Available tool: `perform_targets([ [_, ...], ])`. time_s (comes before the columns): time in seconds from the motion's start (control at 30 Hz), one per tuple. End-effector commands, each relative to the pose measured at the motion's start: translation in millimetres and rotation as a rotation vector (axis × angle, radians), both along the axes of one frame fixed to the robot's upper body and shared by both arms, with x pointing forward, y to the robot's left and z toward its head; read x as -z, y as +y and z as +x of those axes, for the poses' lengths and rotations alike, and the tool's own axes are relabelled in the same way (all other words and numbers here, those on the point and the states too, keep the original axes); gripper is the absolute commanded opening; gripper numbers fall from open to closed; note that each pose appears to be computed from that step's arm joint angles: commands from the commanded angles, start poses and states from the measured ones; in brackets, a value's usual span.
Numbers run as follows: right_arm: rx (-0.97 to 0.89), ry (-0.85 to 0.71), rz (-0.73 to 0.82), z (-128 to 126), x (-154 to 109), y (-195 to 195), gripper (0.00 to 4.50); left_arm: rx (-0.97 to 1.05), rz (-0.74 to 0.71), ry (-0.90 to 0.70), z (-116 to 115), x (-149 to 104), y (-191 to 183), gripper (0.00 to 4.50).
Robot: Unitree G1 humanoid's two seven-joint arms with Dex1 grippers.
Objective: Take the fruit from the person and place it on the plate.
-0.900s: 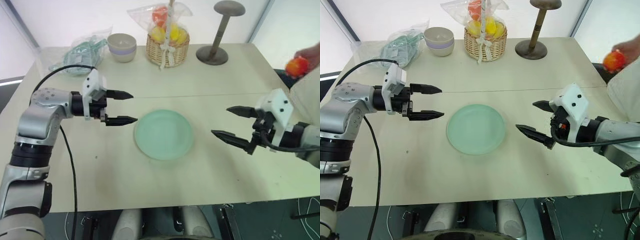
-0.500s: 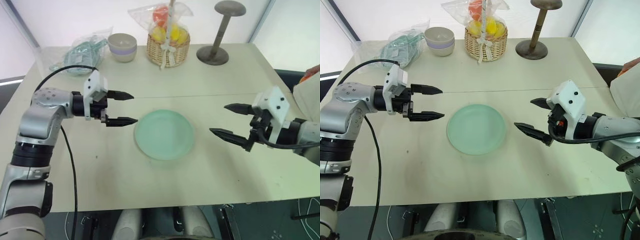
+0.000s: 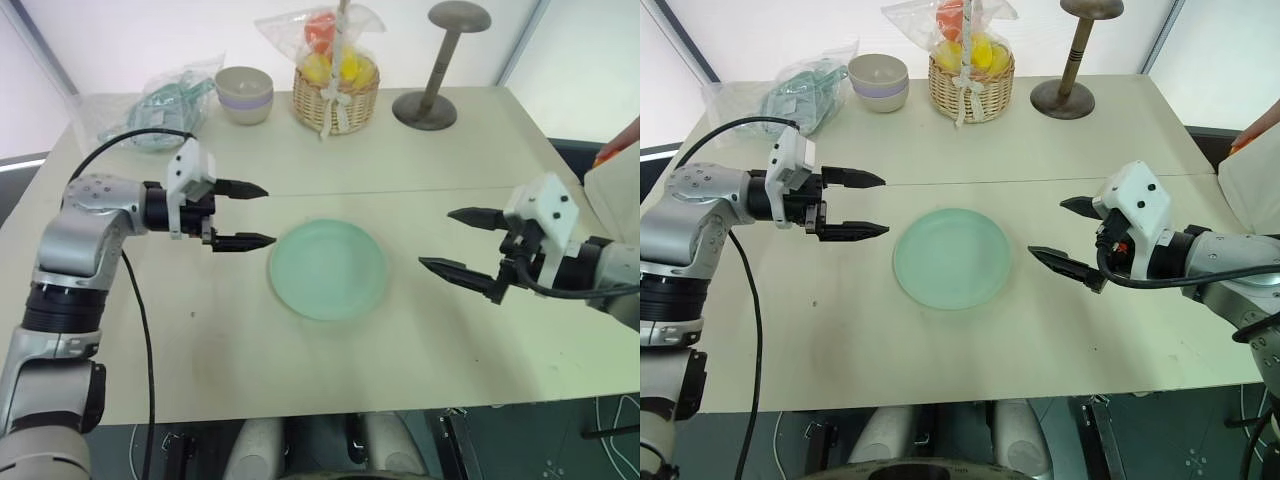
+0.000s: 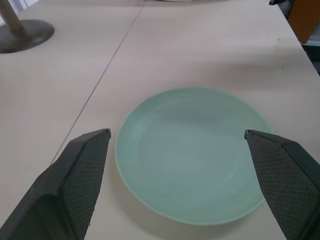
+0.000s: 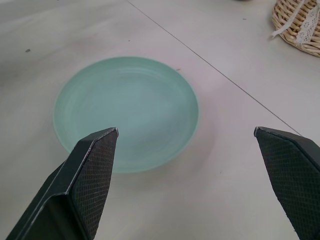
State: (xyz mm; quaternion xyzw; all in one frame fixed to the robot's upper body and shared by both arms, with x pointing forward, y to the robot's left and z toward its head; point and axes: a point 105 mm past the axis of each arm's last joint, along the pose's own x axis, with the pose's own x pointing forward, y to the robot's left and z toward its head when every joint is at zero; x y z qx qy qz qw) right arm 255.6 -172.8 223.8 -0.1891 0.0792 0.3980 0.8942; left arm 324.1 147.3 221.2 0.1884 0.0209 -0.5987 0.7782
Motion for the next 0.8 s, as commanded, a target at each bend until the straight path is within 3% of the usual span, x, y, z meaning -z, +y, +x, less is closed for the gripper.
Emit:
perform_targets([
  [0.03,-0.005,-0.044,-0.01,-1.4,-8.2,0.9,4.45,0.017,-0.004,-0.046,-1.6,-11.7,-3.4,4.5],
  [0.8,0.041,-0.057,0.0,-3.6,-8.8,-4.4,4.45,0.008,-0.018,-0.041,-2.4,-9.6,-4.3,4.5],
])
